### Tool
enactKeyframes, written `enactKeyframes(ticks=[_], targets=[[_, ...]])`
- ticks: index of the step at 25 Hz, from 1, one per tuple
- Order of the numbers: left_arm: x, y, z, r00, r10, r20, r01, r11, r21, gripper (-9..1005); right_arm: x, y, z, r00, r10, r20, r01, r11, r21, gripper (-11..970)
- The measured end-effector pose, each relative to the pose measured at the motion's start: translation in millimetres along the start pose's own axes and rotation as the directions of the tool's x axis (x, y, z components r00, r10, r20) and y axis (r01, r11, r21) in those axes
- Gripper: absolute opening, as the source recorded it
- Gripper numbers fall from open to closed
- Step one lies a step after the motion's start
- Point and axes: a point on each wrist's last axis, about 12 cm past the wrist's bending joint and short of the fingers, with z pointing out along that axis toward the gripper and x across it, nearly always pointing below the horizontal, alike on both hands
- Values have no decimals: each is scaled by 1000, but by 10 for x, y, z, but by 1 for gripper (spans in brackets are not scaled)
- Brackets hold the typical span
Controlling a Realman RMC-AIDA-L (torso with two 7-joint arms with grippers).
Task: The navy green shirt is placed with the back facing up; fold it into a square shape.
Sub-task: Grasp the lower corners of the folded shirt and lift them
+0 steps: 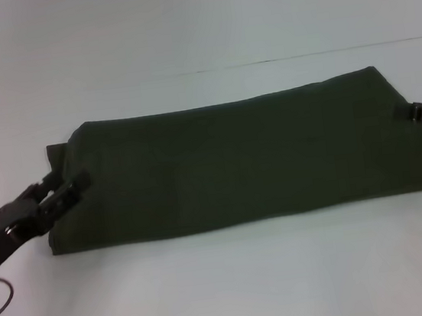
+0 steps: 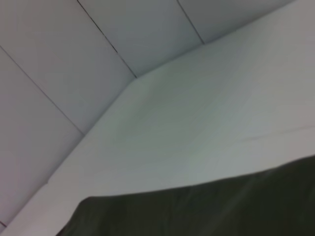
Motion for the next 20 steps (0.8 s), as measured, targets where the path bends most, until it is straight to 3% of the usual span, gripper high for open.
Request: enactKeyframes(ticks=[9, 20], targets=[[140, 61, -170, 999, -17, -29, 15, 997, -75, 873, 8, -69, -54, 998, 49, -47, -47, 998, 50, 703], [283, 197, -117, 990, -6, -142, -22, 981, -192, 873, 47, -160, -156, 994, 92, -50, -86, 990, 110, 703]])
